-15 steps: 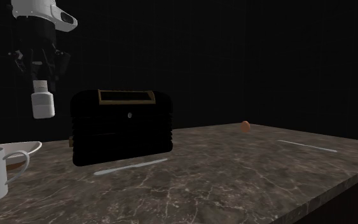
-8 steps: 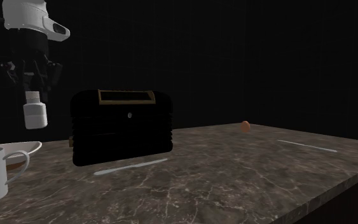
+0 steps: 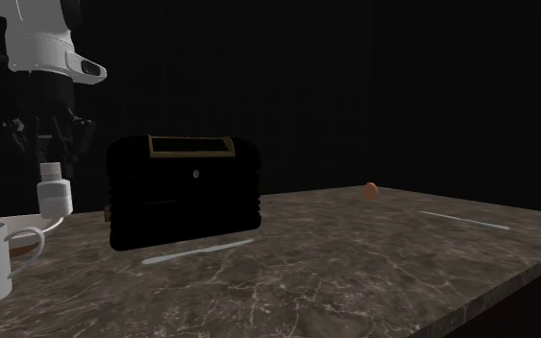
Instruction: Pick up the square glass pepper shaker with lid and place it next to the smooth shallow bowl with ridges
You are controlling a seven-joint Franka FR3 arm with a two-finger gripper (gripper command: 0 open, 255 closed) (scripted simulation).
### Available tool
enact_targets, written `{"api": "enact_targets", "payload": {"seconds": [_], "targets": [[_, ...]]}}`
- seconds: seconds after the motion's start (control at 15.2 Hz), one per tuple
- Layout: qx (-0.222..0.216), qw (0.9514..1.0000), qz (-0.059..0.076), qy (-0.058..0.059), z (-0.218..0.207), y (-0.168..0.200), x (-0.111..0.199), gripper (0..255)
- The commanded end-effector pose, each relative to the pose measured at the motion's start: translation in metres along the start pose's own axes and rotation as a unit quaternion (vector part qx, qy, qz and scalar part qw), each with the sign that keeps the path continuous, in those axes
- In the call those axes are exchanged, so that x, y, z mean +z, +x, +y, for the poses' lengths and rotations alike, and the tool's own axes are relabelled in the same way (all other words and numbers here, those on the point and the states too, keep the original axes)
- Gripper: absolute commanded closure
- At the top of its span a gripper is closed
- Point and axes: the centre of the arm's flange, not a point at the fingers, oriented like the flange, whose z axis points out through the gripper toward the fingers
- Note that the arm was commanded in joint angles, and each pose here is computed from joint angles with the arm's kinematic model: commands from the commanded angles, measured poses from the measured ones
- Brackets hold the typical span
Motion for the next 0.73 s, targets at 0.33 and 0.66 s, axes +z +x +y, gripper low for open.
{"api": "enact_targets", "payload": {"seconds": [0.33, 0.66], "targets": [[0.0, 1.0, 0.0, 0.0, -0.002, 0.0, 0.037, 255], [0.0, 1.0, 0.0, 0.0, -0.003, 0.001, 0.063, 255]]}}
